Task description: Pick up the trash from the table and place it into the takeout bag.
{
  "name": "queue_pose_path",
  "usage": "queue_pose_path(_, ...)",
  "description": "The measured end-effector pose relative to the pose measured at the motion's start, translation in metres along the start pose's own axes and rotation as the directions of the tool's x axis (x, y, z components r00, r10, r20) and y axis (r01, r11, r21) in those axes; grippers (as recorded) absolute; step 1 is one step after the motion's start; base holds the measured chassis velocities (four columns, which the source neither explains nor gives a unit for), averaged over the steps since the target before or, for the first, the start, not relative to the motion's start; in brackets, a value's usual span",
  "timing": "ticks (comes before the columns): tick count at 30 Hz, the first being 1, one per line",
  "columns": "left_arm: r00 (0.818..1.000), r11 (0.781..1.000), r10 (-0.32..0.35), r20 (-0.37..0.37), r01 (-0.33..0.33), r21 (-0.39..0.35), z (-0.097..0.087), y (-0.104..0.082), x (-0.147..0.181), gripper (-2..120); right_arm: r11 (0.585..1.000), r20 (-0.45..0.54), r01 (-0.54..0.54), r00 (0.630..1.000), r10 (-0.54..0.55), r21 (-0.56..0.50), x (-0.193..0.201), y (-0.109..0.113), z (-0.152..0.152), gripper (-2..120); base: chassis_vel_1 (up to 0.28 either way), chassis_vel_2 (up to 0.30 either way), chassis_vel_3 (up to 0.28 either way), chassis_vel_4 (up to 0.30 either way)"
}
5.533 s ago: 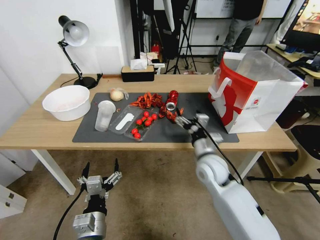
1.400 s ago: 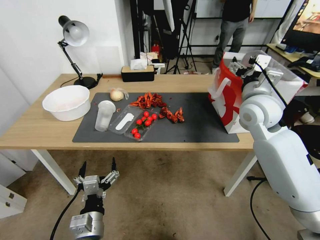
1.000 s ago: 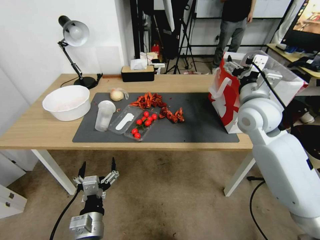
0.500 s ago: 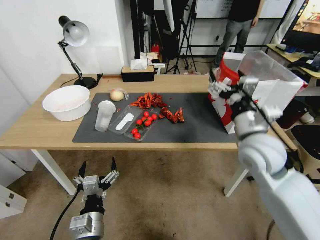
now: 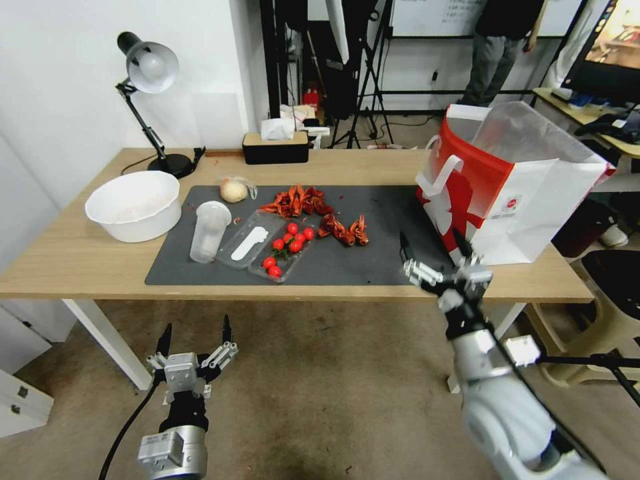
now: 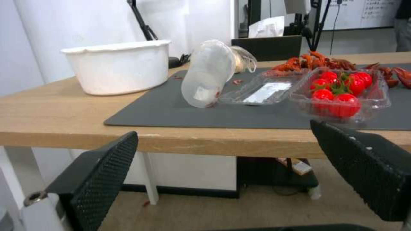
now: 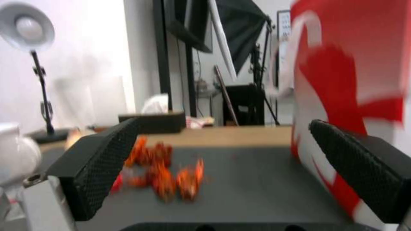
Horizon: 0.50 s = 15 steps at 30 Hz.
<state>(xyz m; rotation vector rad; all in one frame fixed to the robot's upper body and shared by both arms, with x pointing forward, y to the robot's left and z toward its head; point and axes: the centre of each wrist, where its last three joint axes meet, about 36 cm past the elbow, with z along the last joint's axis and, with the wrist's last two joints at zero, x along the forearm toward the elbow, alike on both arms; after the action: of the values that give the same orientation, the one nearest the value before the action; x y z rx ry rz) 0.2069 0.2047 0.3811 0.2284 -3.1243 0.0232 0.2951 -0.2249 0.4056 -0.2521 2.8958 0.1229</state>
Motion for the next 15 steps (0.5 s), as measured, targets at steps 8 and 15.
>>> queue_pose_path(8, 1.0, 1.0, 0.006, 0.001, -0.006, 0.003, 0.002, 0.0, -0.003, 100, 1.0, -0.039, -0.022, 0.999, 0.021, -0.004, 0.04, 0.01, 0.036, 100, 0.0, 0.0, 0.0, 0.0)
queue_pose_path(15, 1.0, 1.0, 0.008, 0.0, -0.008, 0.007, 0.004, 0.001, -0.006, 100, 0.999, -0.075, -0.051, 0.996, 0.05, -0.009, 0.064, 0.02, 0.06, 100, 0.0, 0.0, 0.0, 0.0)
